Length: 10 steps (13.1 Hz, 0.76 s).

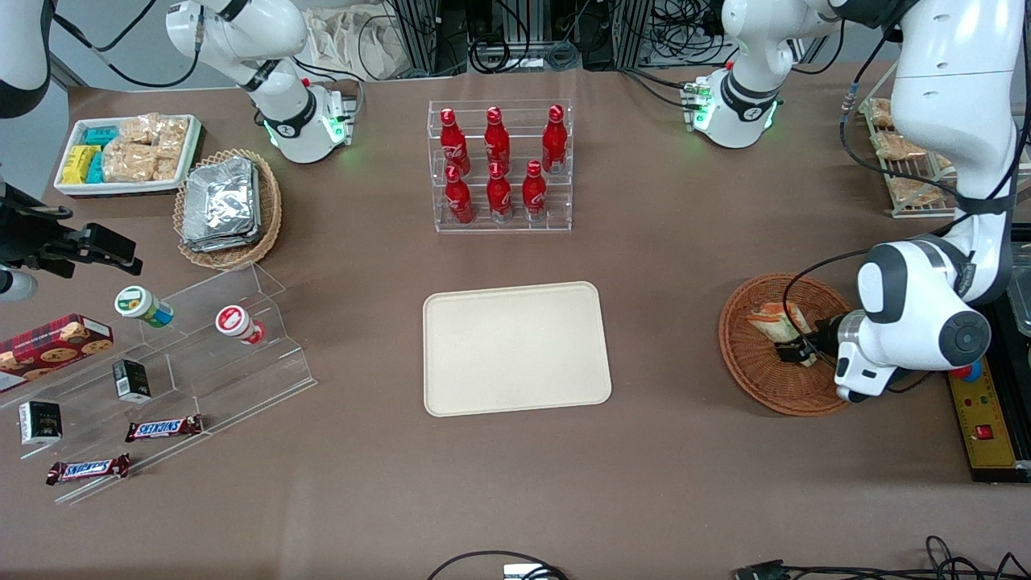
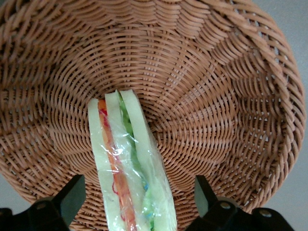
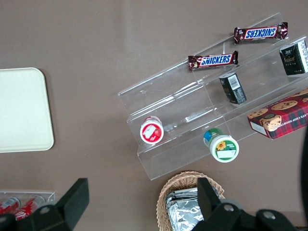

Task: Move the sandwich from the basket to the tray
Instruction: 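Lower the left gripper onto the wrapped sandwich in the wicker basket, then close the left gripper on the sandwich and lift it from the basket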

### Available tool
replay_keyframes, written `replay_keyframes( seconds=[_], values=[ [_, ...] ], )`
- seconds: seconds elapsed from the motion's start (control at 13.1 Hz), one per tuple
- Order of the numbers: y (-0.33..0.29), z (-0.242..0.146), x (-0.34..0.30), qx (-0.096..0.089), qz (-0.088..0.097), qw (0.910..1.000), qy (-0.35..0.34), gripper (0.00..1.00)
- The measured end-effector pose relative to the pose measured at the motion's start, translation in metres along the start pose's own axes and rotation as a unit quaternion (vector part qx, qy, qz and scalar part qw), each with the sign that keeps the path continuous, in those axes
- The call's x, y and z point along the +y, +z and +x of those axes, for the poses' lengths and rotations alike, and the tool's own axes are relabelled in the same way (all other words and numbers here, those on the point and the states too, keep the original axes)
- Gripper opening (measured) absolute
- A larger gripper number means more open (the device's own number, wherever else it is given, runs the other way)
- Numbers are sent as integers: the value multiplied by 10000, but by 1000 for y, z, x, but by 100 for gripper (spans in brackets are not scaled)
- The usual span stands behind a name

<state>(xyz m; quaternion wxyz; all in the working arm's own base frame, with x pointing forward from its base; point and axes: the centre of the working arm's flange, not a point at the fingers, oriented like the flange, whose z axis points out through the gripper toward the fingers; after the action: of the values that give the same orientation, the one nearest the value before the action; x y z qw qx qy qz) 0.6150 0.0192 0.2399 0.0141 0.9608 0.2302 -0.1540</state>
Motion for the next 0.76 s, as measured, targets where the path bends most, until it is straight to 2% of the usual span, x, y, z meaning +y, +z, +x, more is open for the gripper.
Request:
replay_keyframes(
  seconds=[0.23,0.54,0.69,0.76],
  values=[
    [23,-4,-2,105,-29,9999,-23,100],
    [38,-8,-5,108,-22,9999,-38,100],
    [38,-8,-5,111,-23,9999,-45,96],
    [38,-8,-5,112,-24,9999,-47,86]
  ],
)
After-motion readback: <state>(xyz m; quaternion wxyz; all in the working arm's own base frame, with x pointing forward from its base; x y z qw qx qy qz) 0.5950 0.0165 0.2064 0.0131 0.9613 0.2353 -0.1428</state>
